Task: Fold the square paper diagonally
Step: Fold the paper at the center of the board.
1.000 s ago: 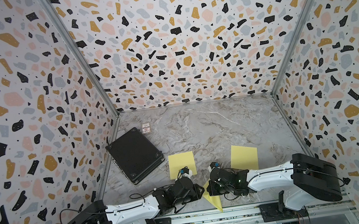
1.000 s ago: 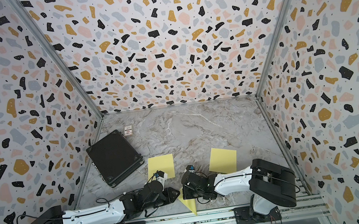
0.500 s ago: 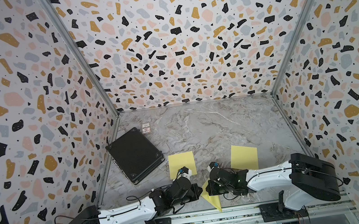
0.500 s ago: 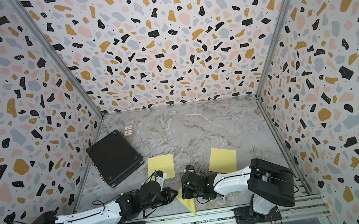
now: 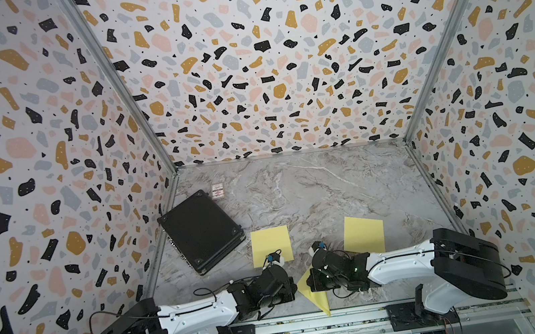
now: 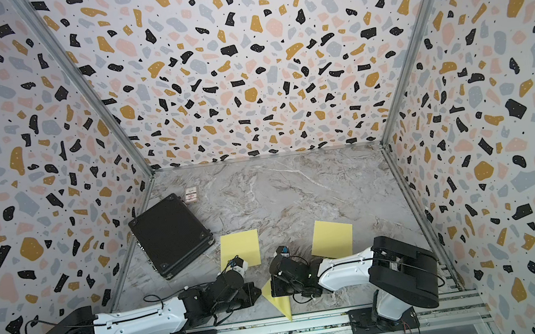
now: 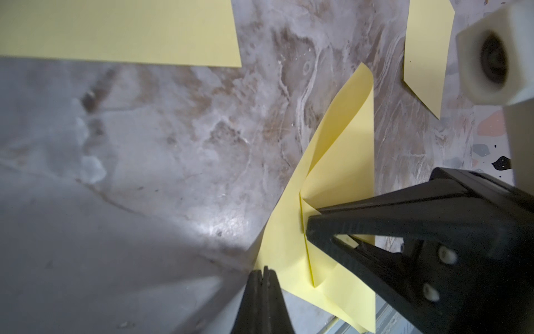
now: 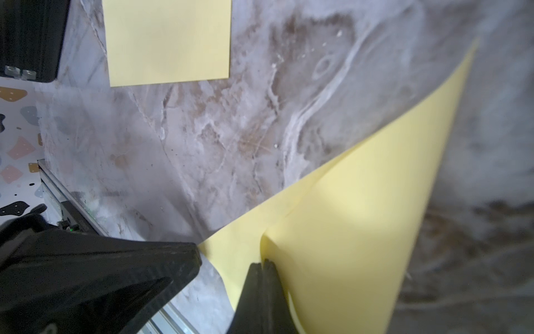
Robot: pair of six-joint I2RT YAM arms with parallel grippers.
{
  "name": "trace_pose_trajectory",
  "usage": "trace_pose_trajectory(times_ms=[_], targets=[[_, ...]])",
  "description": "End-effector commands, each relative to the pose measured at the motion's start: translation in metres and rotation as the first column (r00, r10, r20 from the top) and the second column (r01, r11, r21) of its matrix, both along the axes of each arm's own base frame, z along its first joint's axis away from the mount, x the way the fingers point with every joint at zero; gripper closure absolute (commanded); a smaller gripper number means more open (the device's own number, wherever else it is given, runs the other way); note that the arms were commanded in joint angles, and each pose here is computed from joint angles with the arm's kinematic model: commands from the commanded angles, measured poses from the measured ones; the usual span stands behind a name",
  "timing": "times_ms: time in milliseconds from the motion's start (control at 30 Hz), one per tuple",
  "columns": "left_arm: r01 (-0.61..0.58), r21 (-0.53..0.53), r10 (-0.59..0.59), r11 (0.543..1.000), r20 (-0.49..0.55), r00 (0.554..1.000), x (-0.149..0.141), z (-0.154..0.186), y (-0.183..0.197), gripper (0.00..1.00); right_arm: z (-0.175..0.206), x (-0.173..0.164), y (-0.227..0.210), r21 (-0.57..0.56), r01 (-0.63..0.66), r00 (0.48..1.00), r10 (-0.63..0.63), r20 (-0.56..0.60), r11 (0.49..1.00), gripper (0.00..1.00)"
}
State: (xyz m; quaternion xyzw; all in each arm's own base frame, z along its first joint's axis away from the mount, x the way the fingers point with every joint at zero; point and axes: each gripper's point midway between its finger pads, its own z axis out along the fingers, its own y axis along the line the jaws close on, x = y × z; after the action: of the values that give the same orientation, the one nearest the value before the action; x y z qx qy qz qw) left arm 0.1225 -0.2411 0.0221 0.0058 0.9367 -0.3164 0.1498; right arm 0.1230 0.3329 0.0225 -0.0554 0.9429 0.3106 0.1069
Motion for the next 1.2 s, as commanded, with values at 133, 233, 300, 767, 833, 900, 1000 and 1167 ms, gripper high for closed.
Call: trace_pose_trajectory(times_ms=[133,233,300,767,833,900,1000,1167], targets=[[0.001,-0.029,0.0,1.0,0.051,0.999,0.011,0.013,-0.01,1.0,-0.014,-0.006,-0.012,-0.079,-0.013,1.0,0.011,-0.027,0.997,0.98],[0.008,-0.045,-0.005,0.999,0.06,0.998,0.012,0.018,-0.014,1.0,-0.015,-0.006,-0.013,-0.082,-0.014,0.999,0.011,-0.03,0.997,0.98],[-0.003,-0.045,0.006,0.999,0.067,0.998,0.014,0.019,-0.013,1.0,-0.015,-0.006,-0.014,-0.085,-0.012,1.0,0.01,-0.03,0.996,0.98],[-0.022,-0.011,0.023,1.0,0.053,0.998,0.015,0.007,-0.007,1.0,-0.013,-0.006,-0.012,-0.07,-0.011,0.999,0.009,-0.031,0.998,0.98],[-0.021,-0.003,0.022,1.0,0.048,0.999,0.014,0.004,-0.006,1.0,-0.011,-0.006,-0.011,-0.065,-0.011,1.0,0.009,-0.029,0.998,0.99],[-0.021,0.009,0.021,1.0,0.041,0.999,0.013,0.001,-0.004,1.0,-0.008,-0.005,-0.009,-0.057,-0.01,1.0,0.009,-0.024,0.998,0.99],[-0.023,0.027,0.023,0.999,0.025,0.999,0.01,-0.006,0.0,1.0,0.002,-0.002,-0.005,-0.042,-0.011,1.0,0.011,-0.003,0.999,0.99],[-0.025,0.049,0.025,0.998,0.003,1.0,0.006,-0.015,0.005,1.0,0.021,0.005,0.003,-0.018,-0.018,0.999,0.019,0.041,1.0,0.99]])
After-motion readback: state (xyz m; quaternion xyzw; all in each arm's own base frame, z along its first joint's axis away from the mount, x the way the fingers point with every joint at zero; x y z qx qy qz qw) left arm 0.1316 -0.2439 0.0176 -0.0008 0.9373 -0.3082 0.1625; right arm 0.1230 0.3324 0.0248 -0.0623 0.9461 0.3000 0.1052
